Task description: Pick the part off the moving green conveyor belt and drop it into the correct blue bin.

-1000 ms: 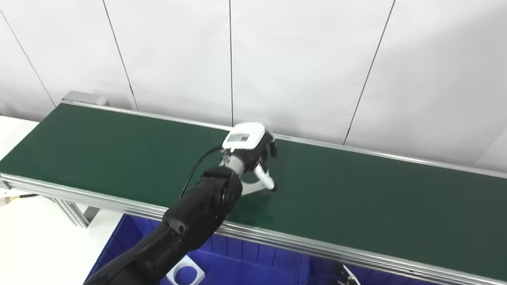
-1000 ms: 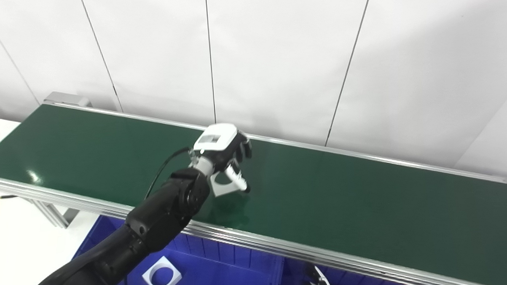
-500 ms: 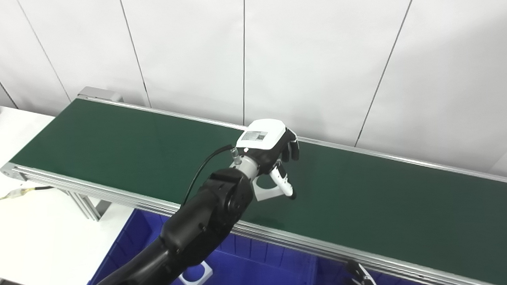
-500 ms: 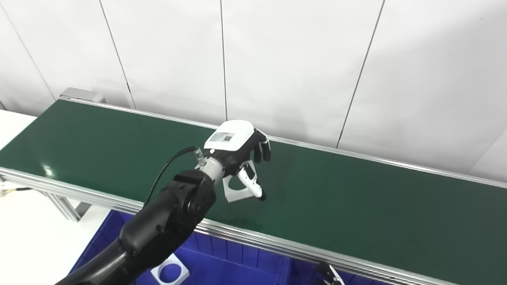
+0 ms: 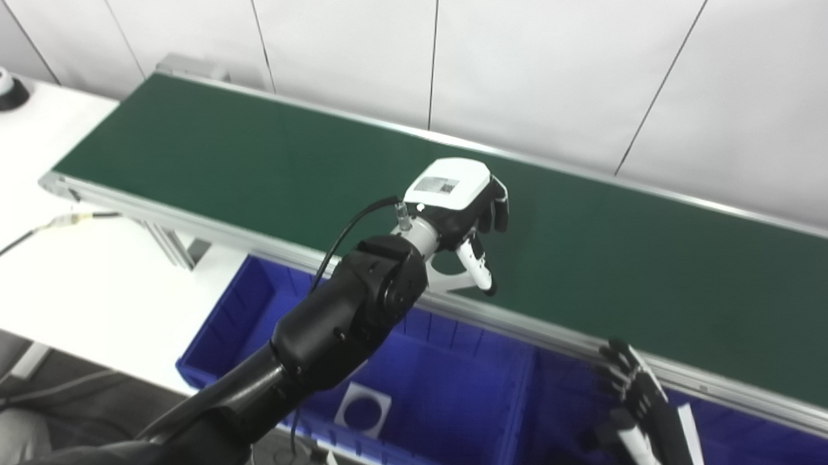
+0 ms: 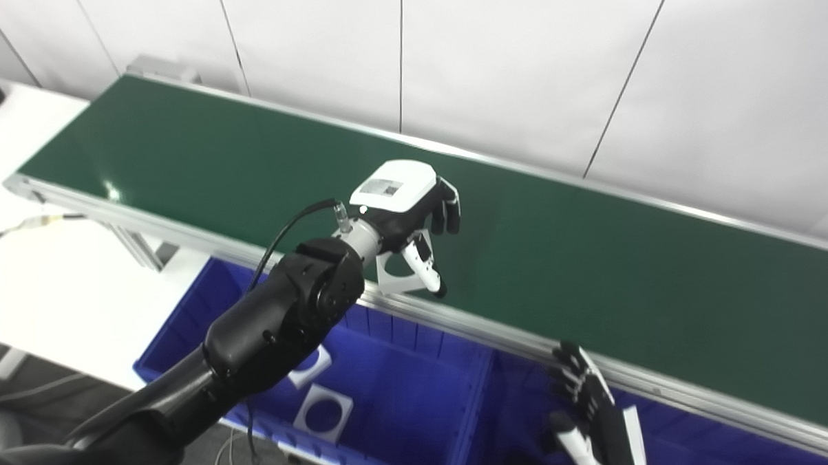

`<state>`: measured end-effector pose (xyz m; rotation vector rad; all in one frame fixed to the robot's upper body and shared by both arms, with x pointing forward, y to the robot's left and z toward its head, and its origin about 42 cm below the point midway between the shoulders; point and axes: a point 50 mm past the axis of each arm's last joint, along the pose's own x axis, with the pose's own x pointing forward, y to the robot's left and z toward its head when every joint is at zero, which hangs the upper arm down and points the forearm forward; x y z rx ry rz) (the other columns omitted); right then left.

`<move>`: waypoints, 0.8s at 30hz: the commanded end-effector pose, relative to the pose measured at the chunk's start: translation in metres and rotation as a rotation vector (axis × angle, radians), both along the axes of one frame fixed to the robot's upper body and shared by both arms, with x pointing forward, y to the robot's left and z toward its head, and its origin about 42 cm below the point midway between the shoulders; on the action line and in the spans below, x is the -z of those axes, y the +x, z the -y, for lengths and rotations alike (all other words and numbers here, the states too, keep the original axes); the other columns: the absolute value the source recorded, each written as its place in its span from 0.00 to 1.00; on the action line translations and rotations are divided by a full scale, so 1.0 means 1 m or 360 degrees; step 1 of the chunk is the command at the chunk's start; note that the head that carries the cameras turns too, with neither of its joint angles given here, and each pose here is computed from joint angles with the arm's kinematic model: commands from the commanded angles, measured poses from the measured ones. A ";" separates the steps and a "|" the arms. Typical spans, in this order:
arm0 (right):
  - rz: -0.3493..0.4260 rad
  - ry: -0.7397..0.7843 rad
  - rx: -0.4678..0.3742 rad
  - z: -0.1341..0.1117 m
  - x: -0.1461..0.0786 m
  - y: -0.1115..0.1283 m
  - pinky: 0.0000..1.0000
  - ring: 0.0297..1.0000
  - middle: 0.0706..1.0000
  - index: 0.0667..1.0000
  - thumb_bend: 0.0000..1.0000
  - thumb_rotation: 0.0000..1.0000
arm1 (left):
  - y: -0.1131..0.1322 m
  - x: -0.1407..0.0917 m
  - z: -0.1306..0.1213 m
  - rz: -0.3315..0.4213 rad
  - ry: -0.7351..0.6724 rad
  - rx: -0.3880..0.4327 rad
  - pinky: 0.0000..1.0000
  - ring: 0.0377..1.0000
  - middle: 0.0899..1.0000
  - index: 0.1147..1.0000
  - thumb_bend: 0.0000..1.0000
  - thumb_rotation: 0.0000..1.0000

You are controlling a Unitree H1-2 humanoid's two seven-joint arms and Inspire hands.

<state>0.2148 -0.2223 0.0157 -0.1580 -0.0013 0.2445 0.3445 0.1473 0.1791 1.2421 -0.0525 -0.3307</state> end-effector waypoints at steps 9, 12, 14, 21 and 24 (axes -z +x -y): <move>0.0176 0.0040 -0.0040 0.001 -0.021 0.005 0.73 0.78 0.84 0.88 0.85 0.83 | -0.023 0.019 0.006 -0.0052 -0.0019 -0.0023 0.23 0.28 0.36 0.44 0.52 0.00; 0.0172 0.0056 -0.0045 0.000 -0.021 0.005 0.74 0.78 0.85 0.88 0.84 0.82 | -0.031 0.029 0.005 -0.0102 -0.0022 -0.0022 0.22 0.27 0.42 0.42 0.52 0.00; 0.0167 0.0053 -0.0045 0.001 -0.020 0.005 0.74 0.78 0.85 0.88 0.84 0.82 | -0.036 0.035 0.005 -0.0127 -0.0044 -0.0040 0.23 0.28 0.37 0.44 0.52 0.00; 0.0168 0.0059 -0.0041 -0.002 -0.020 0.005 0.73 0.78 0.85 0.88 0.86 0.82 | -0.061 0.065 0.003 -0.0235 -0.0106 -0.0161 0.21 0.26 0.41 0.43 0.52 0.00; 0.0166 0.0066 -0.0034 -0.004 -0.019 0.005 0.74 0.78 0.85 0.88 0.86 0.82 | -0.073 0.079 0.003 -0.0253 -0.0116 -0.0187 0.21 0.26 0.42 0.42 0.52 0.00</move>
